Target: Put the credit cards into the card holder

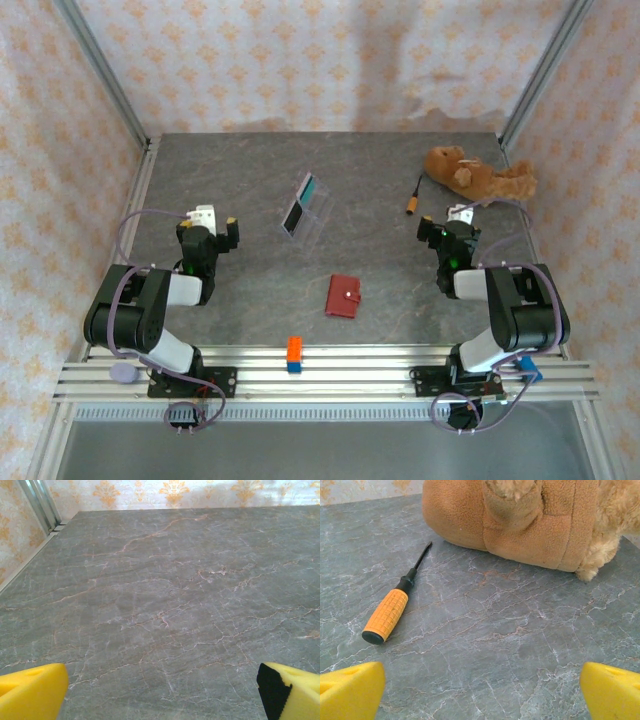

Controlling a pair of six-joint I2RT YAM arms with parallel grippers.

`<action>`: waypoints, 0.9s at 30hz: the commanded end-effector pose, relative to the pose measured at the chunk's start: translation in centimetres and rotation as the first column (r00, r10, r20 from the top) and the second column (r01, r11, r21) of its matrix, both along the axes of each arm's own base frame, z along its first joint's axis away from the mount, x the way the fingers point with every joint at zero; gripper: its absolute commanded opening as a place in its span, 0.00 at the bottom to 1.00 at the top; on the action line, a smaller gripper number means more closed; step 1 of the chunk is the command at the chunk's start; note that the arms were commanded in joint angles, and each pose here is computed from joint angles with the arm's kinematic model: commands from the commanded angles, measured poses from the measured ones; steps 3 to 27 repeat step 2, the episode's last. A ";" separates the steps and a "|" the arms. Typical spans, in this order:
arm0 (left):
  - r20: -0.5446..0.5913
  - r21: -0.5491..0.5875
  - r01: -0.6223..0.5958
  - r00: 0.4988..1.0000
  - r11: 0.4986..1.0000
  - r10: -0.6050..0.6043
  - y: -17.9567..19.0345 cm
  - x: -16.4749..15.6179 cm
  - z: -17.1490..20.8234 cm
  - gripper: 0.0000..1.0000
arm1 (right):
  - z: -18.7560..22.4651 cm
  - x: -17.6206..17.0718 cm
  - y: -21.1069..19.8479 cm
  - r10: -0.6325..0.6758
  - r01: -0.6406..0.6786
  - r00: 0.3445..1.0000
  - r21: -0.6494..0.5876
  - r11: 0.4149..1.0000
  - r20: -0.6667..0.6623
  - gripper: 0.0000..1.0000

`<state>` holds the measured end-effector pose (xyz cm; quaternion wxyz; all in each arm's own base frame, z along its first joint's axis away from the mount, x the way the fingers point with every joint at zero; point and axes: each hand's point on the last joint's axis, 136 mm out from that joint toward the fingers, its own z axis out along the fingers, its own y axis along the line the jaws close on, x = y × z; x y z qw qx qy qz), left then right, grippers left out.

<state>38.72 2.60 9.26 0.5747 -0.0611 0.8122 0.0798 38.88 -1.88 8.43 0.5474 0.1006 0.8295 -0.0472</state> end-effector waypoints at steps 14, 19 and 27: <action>0.012 -0.001 -0.036 0.999 0.999 0.036 0.7 0.3 0.6 1.00 | 0.5 0.3 -0.5 -0.029 0.029 0.999 0.005 1.000 0.017 0.99; 0.012 -0.001 -0.036 0.999 0.999 0.036 0.7 0.3 0.6 1.00 | 0.5 0.3 -0.5 -0.029 0.029 0.999 0.005 1.000 0.017 0.99; 0.012 -0.001 -0.036 0.999 0.999 0.036 0.7 0.3 0.6 1.00 | 0.5 0.3 -0.5 -0.029 0.029 0.999 0.005 1.000 0.017 0.99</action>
